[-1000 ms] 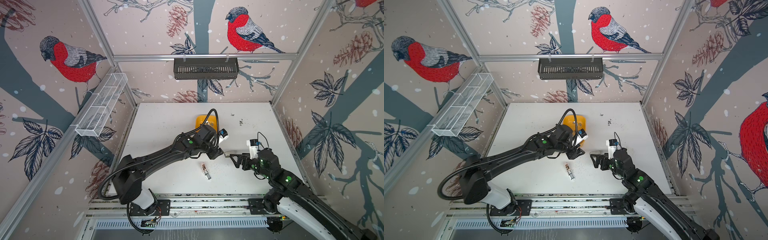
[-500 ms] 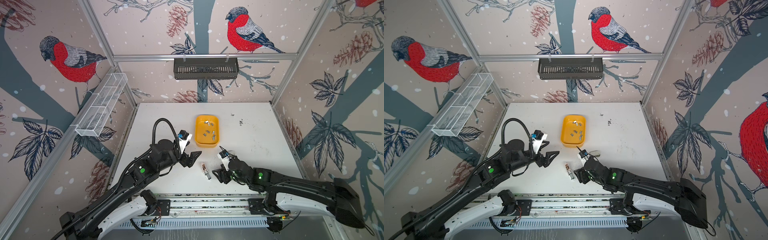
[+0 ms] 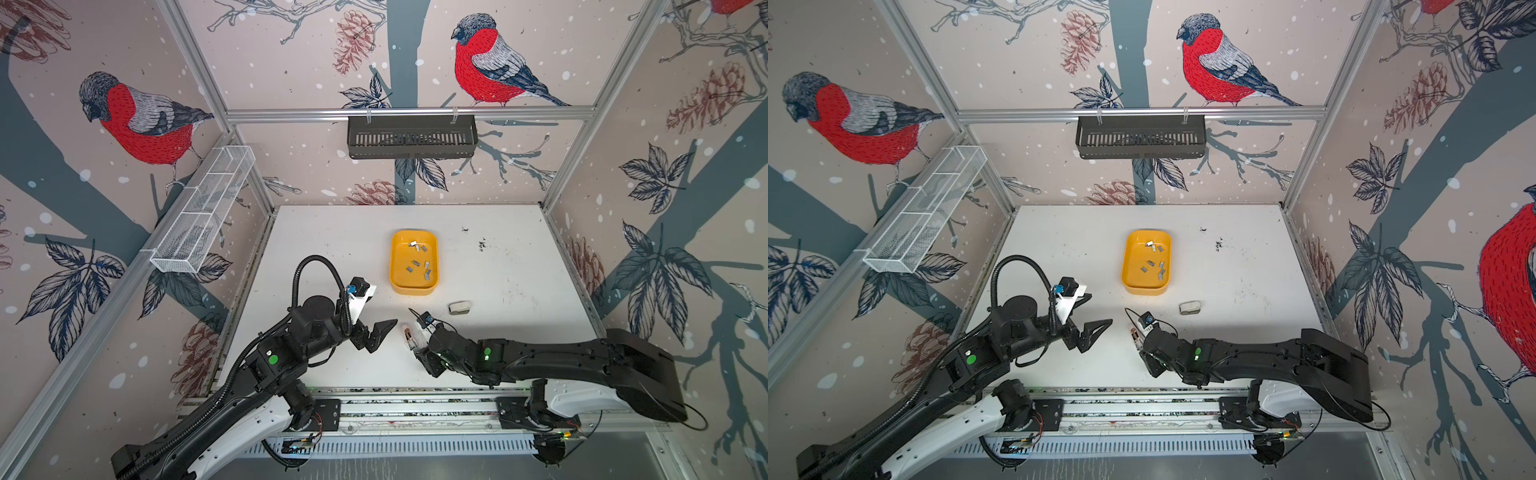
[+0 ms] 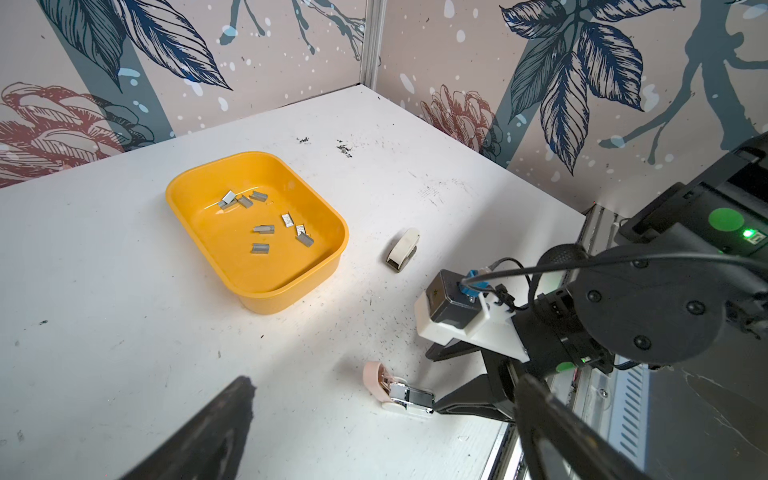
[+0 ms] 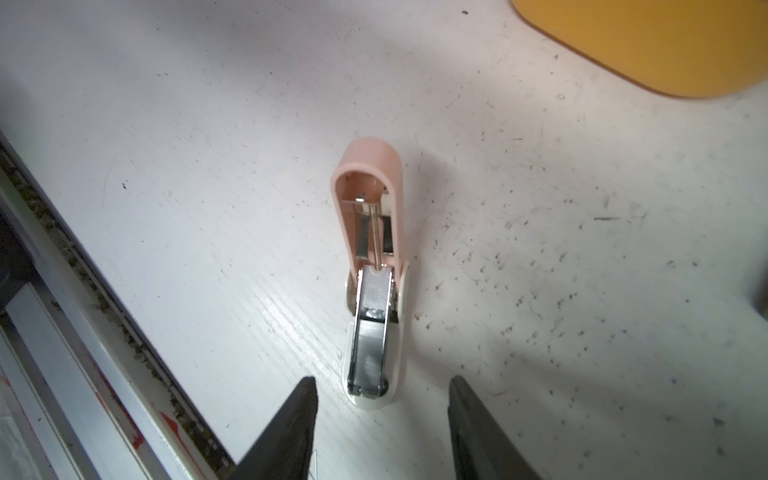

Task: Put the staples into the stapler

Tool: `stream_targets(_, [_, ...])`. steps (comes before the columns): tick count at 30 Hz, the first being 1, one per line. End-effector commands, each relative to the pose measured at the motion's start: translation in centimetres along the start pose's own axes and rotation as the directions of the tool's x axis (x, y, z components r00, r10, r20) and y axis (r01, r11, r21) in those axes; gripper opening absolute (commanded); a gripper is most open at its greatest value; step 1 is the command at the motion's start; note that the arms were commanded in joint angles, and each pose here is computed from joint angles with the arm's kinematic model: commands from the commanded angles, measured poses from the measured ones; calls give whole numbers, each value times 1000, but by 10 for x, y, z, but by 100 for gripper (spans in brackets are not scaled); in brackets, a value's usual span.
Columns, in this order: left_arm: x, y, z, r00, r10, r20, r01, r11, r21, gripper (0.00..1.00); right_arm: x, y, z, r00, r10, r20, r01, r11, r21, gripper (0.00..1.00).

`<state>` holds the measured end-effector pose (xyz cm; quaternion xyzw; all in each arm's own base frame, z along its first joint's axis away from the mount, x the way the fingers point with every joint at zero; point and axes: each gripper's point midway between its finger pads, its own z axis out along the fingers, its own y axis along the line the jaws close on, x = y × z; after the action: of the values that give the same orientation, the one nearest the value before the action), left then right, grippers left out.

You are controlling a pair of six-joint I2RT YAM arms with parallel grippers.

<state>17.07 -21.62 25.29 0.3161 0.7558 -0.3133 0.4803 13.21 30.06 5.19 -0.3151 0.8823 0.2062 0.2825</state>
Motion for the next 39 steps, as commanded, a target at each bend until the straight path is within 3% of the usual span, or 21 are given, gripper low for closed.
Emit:
stream_targets(1, [-8,-5,-3,999,21,37,-22,999,25,97,-2,-1,4,1000,7,1,-7,1000,20,51])
stream_targets(16, [-7,-4,-2,999,26,34,-26,999,21,97,11,-2,30,999,-18,-51,23,995,101,41])
stream_targets(19, [-9,6,-3,999,-15,47,16,999,-33,97,12,-12,32,998,-26,-54,33,989,142,34])
stream_targets(23, [-11,16,-4,996,-67,57,71,994,-78,97,10,-24,36,997,-45,-63,55,984,171,32])
stream_targets(31, [-7,22,-1,996,-74,43,78,992,-97,97,-8,-53,36,997,-58,-60,68,979,192,43])
stream_targets(39, [1,23,8,996,-90,1,90,992,-90,97,-8,-67,30,999,-13,-49,22,979,203,46])
